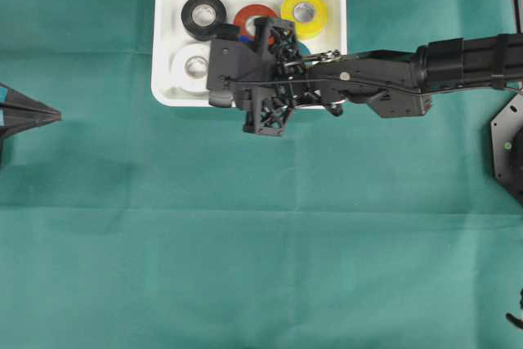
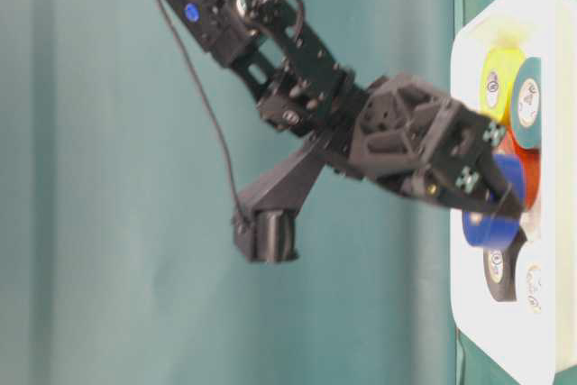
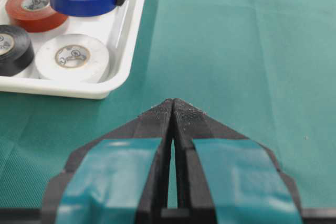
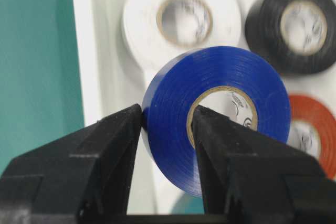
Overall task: Put the tape into the white case with the right arm.
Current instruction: 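Lift the blue roll and lower it into the tray's lower middle, then open the right gripper and retract it to the right side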
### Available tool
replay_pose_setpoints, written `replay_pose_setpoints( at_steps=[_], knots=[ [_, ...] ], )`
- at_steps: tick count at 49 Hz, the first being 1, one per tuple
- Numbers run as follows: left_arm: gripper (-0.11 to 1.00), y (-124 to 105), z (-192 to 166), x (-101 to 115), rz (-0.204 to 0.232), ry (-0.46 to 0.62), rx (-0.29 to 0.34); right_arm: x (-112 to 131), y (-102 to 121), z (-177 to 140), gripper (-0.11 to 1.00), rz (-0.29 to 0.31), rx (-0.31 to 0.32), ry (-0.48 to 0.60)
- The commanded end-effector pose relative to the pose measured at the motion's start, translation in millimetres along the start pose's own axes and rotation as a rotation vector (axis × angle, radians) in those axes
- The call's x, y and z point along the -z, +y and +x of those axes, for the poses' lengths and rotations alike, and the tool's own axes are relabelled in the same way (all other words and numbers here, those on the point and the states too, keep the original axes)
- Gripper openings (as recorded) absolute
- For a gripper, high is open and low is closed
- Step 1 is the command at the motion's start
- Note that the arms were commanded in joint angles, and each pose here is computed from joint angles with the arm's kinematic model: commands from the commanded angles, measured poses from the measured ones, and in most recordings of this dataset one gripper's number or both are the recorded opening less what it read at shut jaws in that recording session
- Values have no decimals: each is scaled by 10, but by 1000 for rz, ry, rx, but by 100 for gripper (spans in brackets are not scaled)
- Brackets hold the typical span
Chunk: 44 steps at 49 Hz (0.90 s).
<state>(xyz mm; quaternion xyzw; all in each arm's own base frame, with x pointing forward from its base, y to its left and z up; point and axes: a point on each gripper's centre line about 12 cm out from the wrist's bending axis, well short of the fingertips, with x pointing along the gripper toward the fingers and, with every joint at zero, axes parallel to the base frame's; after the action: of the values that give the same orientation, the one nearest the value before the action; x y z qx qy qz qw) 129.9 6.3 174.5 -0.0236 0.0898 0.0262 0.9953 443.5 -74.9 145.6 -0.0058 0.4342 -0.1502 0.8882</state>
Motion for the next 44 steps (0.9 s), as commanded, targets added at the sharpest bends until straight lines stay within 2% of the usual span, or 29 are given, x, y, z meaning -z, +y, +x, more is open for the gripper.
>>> replay_pose_setpoints(
  at_steps=[1, 12, 36, 39, 44],
  knots=[
    [0, 0, 5, -39, 1, -6, -1, -126, -86, -207, 3, 18, -1, -61],
    [0, 0, 5, -39, 1, -6, -1, -146, -72, -237, 3, 15, -38, -114],
    [0, 0, 5, -39, 1, -6, -1, -3, -142, -185, 3, 24, -29, -81],
    [0, 0, 5, -39, 0, -6, -1, -4, -141, -185, 10, 26, -30, -82],
    [0, 0, 5, -39, 1, -6, -1, -10, -141, -191, 35, 24, -31, -85]
  ],
)
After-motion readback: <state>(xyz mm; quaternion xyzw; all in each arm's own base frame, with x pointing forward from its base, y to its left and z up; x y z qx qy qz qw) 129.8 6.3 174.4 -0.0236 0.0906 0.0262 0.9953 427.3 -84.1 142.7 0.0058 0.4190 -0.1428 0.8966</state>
